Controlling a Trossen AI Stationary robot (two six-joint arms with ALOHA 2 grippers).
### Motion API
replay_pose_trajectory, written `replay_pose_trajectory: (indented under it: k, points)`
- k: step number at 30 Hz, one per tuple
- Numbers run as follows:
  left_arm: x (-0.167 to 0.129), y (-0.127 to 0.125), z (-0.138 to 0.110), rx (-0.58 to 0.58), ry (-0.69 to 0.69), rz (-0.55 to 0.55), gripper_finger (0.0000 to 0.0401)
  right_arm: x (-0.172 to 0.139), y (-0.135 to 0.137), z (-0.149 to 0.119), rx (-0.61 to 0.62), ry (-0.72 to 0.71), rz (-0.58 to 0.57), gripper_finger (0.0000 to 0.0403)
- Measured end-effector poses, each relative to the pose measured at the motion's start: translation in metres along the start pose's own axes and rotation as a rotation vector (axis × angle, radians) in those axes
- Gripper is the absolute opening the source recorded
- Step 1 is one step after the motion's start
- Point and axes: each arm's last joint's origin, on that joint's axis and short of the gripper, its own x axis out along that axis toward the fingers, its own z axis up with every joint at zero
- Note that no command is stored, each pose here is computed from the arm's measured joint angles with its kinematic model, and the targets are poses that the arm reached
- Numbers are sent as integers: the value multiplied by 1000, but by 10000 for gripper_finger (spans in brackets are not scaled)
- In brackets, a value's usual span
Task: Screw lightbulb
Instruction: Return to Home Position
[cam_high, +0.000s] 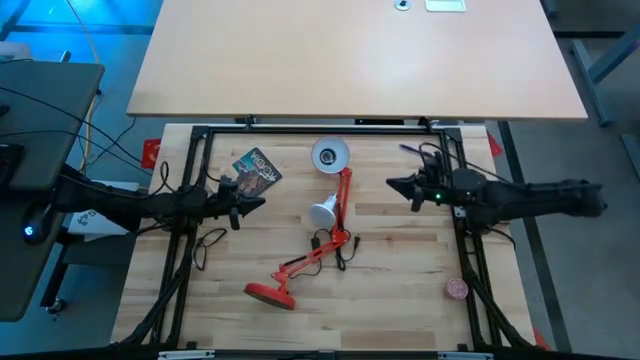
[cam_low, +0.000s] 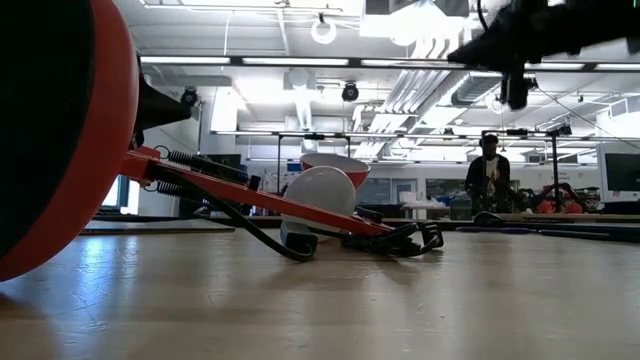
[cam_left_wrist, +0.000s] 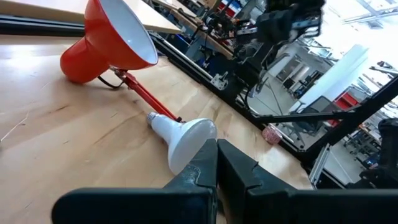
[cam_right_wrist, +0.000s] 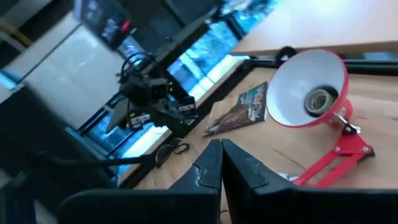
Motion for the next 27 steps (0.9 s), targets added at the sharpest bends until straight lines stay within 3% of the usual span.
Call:
replay_pose_trajectory:
  k: [9,14,19,23,27]
  points:
    - [0,0,0,0,1,1,1,-7,-58,-33,-104,61,195,0]
    - [0,0,0,0,1,1,1,-14,-79,-55,-89,9,214,0]
    - [0,0,-1,1,6,3,1,-16,-86,-63,-134,82,137,0]
    - [0,0,-1,2,7,5,1,-19,-104,-84,-188,300,-68,0]
    - [0,1,-2,4,17,13,1,-16,-106,-84,-236,285,-125,0]
